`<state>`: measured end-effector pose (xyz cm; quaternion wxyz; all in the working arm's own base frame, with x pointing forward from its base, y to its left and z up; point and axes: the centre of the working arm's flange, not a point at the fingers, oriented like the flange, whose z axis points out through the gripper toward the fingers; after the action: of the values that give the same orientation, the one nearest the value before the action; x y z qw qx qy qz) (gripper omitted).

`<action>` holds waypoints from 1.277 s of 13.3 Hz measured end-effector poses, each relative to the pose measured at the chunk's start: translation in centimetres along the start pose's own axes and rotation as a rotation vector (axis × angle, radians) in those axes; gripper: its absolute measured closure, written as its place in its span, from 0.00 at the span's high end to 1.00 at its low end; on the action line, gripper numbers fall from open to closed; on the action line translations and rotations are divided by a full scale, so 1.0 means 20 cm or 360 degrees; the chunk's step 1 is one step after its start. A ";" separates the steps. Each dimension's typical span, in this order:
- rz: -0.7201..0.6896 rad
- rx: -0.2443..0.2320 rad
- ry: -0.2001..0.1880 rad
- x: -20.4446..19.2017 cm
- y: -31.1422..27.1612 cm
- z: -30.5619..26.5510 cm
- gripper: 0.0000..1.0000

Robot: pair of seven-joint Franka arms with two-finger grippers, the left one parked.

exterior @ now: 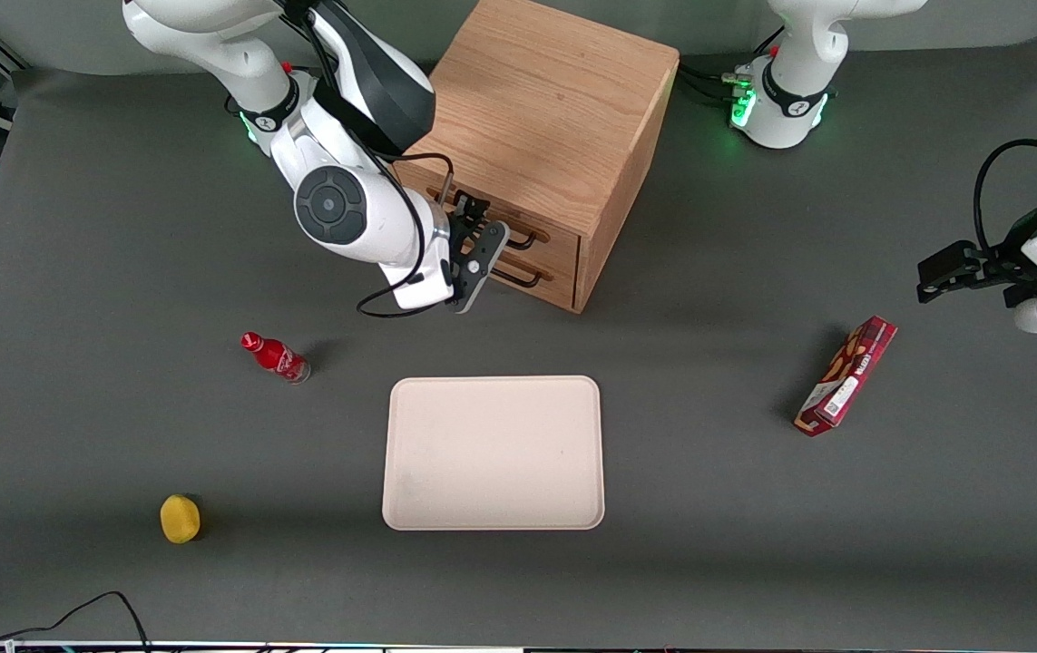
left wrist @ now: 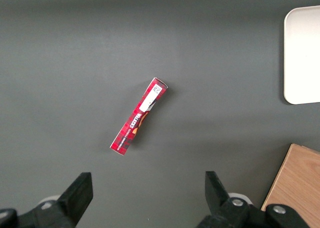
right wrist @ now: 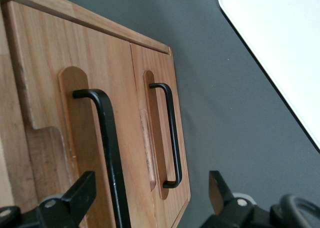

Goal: Open upper drawer

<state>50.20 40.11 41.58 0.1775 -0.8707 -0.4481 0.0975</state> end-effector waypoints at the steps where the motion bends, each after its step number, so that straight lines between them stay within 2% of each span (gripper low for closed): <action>1: 0.0000 -0.0003 -0.0002 -0.01 0.00 0.02 1.00; 5: -0.0008 -0.0009 -0.0014 -0.03 -0.01 0.05 1.00; 17: -0.0018 -0.0042 0.0017 -0.06 -0.03 0.13 1.00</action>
<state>48.26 40.02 39.37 0.1688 -0.8710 -0.4533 0.0859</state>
